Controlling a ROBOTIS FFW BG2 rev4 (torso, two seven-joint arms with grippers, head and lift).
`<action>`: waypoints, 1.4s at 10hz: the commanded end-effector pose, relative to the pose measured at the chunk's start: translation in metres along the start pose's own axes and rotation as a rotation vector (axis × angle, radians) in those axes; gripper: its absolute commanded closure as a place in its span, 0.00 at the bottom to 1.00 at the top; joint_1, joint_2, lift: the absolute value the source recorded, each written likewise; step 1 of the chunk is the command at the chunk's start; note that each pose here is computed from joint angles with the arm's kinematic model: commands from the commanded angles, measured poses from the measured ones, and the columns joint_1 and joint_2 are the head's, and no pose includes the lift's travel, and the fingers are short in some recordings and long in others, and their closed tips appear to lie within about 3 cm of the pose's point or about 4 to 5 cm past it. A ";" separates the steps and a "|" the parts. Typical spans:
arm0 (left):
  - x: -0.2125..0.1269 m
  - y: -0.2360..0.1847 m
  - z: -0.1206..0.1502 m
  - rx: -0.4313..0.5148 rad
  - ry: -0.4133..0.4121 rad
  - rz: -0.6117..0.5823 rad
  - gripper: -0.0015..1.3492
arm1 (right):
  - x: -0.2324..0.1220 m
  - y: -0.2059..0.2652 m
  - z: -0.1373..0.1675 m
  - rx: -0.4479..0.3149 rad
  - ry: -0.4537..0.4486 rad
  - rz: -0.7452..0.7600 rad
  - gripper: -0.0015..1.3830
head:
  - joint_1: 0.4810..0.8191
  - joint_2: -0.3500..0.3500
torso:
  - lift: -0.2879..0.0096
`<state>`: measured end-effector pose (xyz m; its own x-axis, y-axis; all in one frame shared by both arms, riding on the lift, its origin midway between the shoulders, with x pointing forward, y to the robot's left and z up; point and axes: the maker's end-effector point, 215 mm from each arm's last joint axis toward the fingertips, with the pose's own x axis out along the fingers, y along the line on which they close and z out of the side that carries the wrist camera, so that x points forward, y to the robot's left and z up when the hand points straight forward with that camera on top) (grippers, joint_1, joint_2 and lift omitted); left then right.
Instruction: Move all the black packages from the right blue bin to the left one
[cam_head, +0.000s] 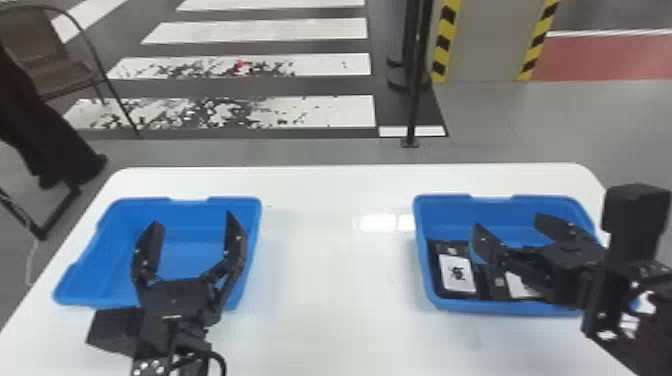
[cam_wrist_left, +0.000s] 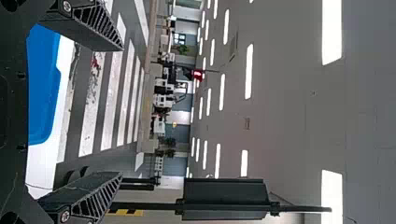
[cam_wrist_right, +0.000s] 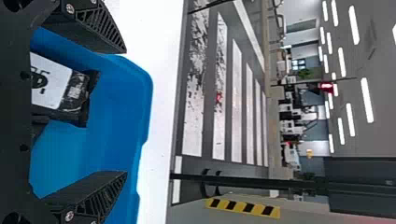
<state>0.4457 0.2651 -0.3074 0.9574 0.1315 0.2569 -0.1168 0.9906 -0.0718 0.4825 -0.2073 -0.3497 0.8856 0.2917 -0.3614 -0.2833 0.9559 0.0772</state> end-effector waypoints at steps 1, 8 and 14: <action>-0.001 0.002 -0.002 0.000 0.005 0.003 0.07 | 0.004 -0.003 -0.023 0.010 0.095 -0.006 0.08 | 0.63 0.60 | 0.45; -0.001 0.001 -0.001 -0.007 0.004 0.004 0.07 | 0.031 -0.006 -0.071 0.032 0.230 0.035 0.10 | 0.63 0.60 | 0.45; -0.002 0.001 -0.002 -0.008 0.006 0.005 0.07 | 0.048 0.013 -0.089 0.056 0.254 0.124 0.10 | 0.63 0.63 | 0.45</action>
<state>0.4441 0.2662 -0.3100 0.9584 0.1367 0.2504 -0.1199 0.9895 -0.0813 0.4895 -0.1866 -0.4464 0.7289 0.3877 -0.5643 -0.3525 0.9191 0.1761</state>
